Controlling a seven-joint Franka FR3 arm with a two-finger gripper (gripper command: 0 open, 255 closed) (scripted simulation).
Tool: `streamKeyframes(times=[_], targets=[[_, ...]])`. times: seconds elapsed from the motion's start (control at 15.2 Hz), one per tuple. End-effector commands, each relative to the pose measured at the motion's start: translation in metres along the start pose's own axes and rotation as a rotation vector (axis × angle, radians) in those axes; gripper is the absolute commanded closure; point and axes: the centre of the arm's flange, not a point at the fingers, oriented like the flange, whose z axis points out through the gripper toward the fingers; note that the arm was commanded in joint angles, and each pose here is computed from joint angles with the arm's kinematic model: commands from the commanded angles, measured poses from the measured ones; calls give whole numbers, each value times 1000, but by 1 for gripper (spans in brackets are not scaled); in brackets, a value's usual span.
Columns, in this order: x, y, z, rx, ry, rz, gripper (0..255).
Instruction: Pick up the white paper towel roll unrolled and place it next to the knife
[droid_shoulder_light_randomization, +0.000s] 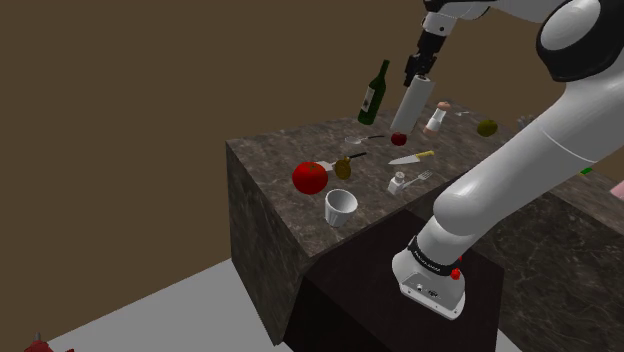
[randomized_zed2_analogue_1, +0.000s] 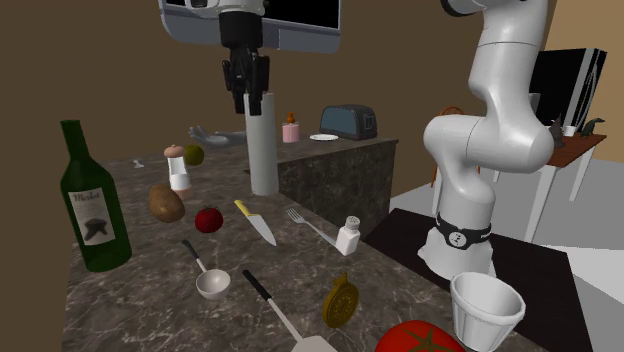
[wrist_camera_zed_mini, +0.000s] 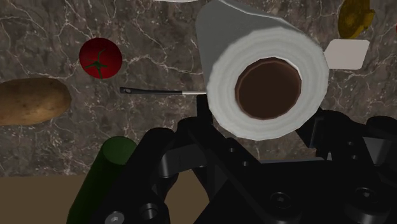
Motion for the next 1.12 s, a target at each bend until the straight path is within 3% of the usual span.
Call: streamKeyframes(times=[0.0, 1.06], targets=[[1, 0, 11, 0, 1, 0, 255], [0, 2, 95, 0, 1, 0, 255]])
